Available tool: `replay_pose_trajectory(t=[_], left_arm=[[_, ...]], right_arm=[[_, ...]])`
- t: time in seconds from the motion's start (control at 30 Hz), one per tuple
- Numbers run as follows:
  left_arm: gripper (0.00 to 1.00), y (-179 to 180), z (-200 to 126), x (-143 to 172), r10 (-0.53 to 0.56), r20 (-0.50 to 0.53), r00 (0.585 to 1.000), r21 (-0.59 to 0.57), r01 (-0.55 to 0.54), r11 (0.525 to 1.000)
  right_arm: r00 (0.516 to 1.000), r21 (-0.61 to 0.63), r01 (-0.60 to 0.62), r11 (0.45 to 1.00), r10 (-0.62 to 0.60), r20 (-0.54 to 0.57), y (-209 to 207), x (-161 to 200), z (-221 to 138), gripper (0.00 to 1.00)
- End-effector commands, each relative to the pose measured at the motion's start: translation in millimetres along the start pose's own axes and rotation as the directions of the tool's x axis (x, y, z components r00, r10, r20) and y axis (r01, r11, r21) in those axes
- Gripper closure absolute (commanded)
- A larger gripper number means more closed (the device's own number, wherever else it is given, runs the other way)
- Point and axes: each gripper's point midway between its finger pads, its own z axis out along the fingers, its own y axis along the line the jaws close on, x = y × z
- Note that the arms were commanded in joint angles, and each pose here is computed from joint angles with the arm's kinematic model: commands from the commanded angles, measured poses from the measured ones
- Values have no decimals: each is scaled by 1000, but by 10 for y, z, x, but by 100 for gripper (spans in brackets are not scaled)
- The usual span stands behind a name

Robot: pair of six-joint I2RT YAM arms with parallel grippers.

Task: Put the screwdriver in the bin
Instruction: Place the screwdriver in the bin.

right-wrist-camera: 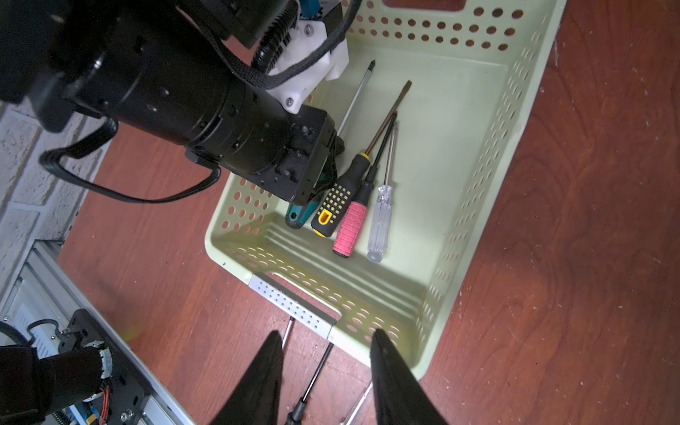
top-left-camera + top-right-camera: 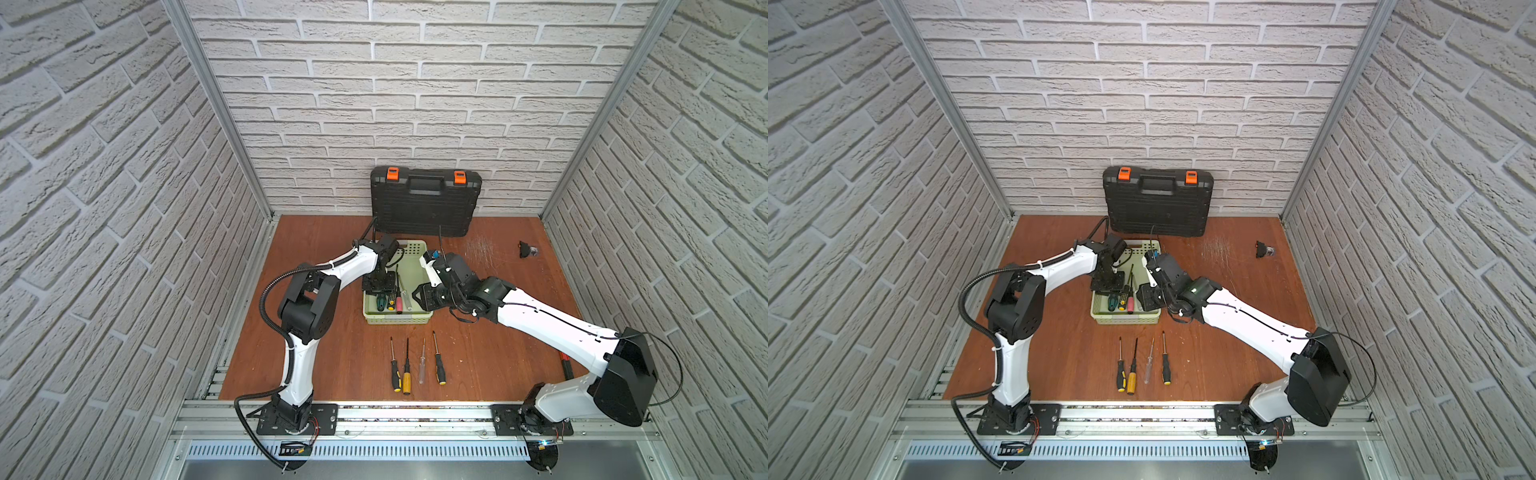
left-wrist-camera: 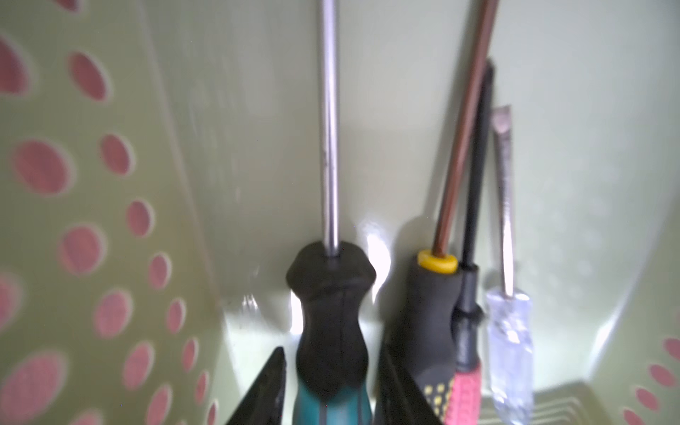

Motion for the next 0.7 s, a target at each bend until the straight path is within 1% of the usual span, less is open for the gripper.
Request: replay_pose_trajectory(t=[0.0, 0.1, 0.27, 0.43, 0.5, 0.6, 0.67], left_arm=[[47, -82, -378, -120, -7, 82, 997, 52, 3, 999], [49, -70, -530, -97, -3, 112, 994, 60, -3, 998], [49, -28, -920, -27, 10, 193, 981, 88, -27, 996], [48, 142, -1230, 169, 8, 256, 967, 94, -33, 995], [49, 225, -1325, 245, 3, 277, 961, 89, -29, 996], [49, 346, -1403, 364, -5, 302, 953, 71, -17, 997], [48, 421, -1402, 448, -26, 323, 946, 68, 4, 998]], right_arm=[[999, 7, 24, 1000, -25, 28, 35, -112, -109, 58], [999, 15, 31, 999, -31, 22, 20, -98, -145, 59], [999, 63, 40, 997, -41, 11, -93, -26, -248, 58], [995, 129, 74, 989, -66, -68, -259, 203, -262, 58], [993, 179, 77, 981, -59, -100, -370, 307, -272, 58], [986, 245, 95, 965, -57, -156, -490, 475, -305, 59], [980, 264, 115, 958, -66, -188, -507, 599, -330, 58]])
